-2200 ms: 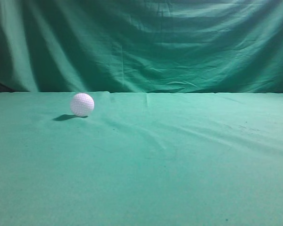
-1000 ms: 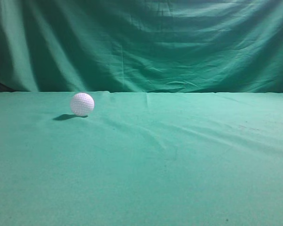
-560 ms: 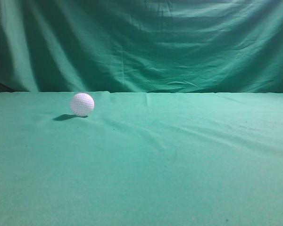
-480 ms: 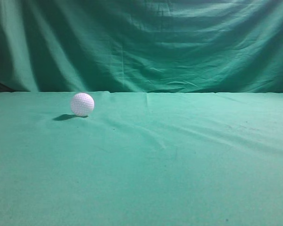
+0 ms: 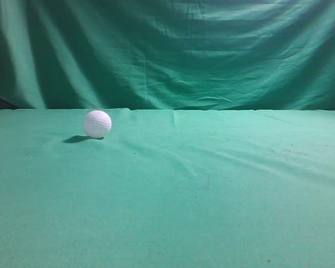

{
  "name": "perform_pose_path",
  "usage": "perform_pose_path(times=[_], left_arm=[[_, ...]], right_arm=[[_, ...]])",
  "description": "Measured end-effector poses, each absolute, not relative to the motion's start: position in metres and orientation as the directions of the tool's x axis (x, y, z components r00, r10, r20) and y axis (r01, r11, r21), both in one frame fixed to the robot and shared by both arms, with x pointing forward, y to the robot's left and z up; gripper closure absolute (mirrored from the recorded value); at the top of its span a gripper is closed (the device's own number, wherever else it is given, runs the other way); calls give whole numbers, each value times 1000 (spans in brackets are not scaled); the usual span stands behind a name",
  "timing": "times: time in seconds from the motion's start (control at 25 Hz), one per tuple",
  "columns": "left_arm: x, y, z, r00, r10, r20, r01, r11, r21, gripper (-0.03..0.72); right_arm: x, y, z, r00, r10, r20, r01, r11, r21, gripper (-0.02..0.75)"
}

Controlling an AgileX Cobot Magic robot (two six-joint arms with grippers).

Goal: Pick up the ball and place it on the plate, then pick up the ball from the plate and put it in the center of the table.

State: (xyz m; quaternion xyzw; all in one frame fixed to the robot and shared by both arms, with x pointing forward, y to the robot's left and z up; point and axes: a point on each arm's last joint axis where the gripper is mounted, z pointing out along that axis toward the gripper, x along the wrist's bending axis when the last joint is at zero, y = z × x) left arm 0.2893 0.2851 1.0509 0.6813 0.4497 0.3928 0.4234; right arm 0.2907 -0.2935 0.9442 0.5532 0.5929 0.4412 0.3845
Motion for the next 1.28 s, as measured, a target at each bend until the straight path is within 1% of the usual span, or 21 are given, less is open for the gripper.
perform_pose_path(times=[0.12,0.24,0.32,0.48,0.6,0.76,0.92,1.28], left_arm=[[289,287,1023,232,967,102,212,-153,965,688],[288,290,995,201,975,95,151,-126,980,688],[289,290,979,194,976,97,153,-128,980,688],[292,290,955,190,978,79,207,-119,971,688],[292,291,954,175,983,58,213,-95,972,688],[292,294,951,141,989,51,254,-86,963,688],[292,298,951,104,993,49,258,-74,963,688],[292,299,950,94,994,49,261,-73,963,688]], right_arm=[[291,-293,944,-92,995,32,317,-1,948,675],[291,-293,944,-92,995,32,317,-1,948,675],[291,-293,944,-92,995,32,317,-1,948,675],[291,-293,944,-92,995,32,319,-1,948,675],[291,-293,944,-92,995,32,319,-1,948,675],[291,-293,944,-92,995,32,319,-1,948,675],[291,-293,944,-92,995,32,319,-1,948,675],[291,-293,944,-92,995,32,319,-1,948,675]])
